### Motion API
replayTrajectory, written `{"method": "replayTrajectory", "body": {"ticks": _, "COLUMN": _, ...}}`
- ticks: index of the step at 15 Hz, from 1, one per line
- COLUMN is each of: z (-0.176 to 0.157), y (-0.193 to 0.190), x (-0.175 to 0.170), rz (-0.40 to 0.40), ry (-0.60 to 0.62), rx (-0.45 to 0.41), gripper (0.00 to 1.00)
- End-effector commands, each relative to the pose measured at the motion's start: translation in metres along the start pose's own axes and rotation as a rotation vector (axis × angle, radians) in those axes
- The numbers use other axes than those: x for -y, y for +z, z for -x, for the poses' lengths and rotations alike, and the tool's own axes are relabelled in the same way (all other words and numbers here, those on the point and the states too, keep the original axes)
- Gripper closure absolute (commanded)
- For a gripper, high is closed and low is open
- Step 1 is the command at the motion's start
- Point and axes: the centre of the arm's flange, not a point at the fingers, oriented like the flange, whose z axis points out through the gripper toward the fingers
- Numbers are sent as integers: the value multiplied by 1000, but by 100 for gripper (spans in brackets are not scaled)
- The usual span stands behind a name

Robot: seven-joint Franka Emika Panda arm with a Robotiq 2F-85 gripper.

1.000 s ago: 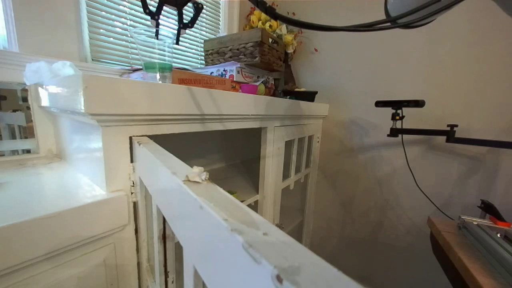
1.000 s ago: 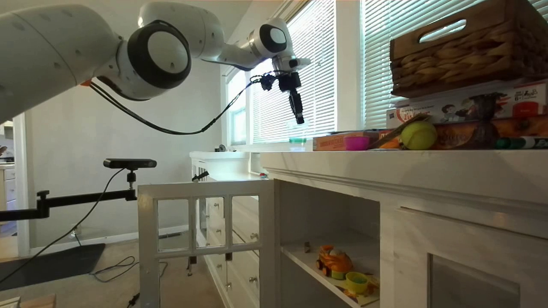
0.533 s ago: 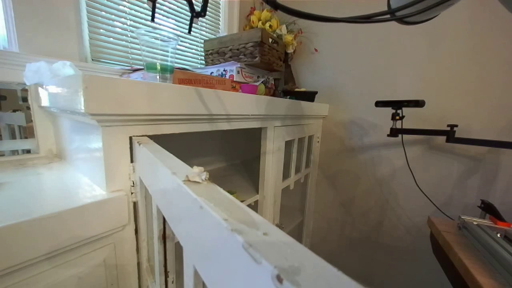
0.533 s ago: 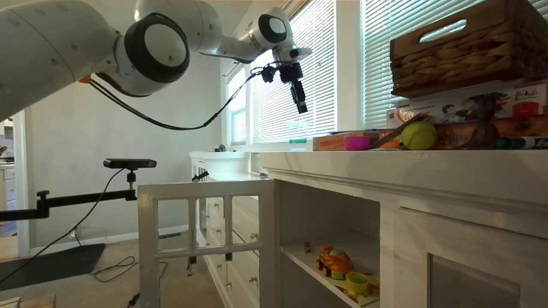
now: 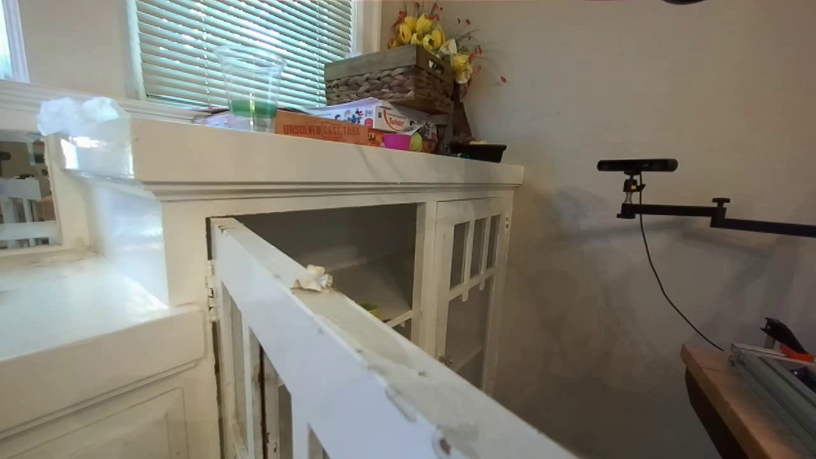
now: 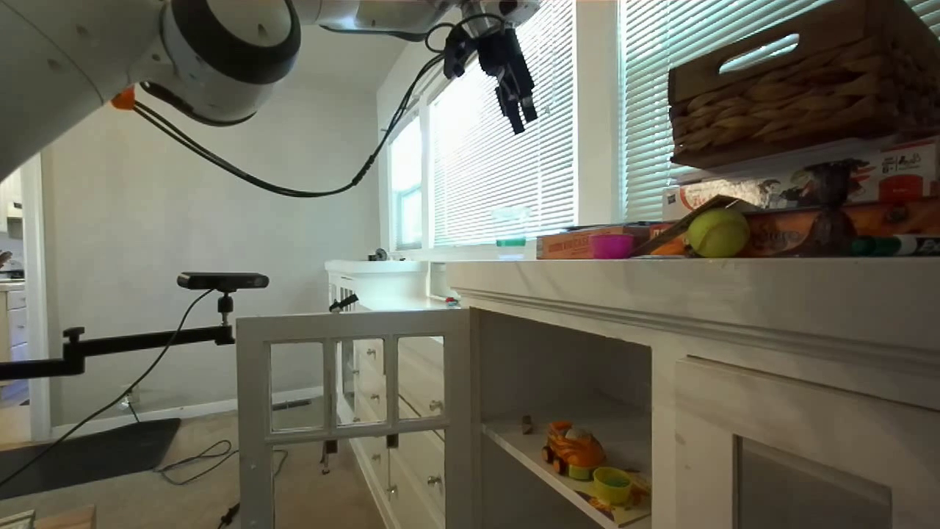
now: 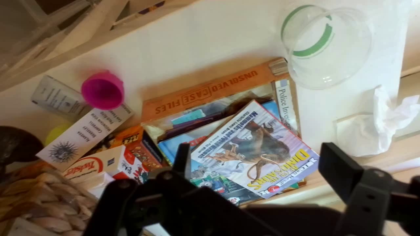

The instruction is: Pour the contents in the clear cup into the basket.

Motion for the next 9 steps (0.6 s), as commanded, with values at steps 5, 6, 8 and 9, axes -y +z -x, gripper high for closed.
{"method": "replayTrajectory", "body": {"ticks": 5, "z": -24, "y": -47, "x": -40, "rz": -29, "ry": -262, "rx": 176, "gripper": 0}}
{"method": "replayTrajectory", "body": {"ticks": 6, "z": -22, "y": -48, "x": -42, "rz": -40, "ry": -279, "rx": 195, "gripper": 0}}
{"method": "replayTrajectory", "body": {"ticks": 8, "z": -3, "y": -33, "x": -53, "rz": -17, "ry": -243, "rx": 143, "gripper": 0}}
{"method": "replayTrajectory", "body": {"ticks": 9, "z": -3, "y": -32, "x": -54, "rz": -21, "ry": -250, "rx": 145, "gripper": 0}}
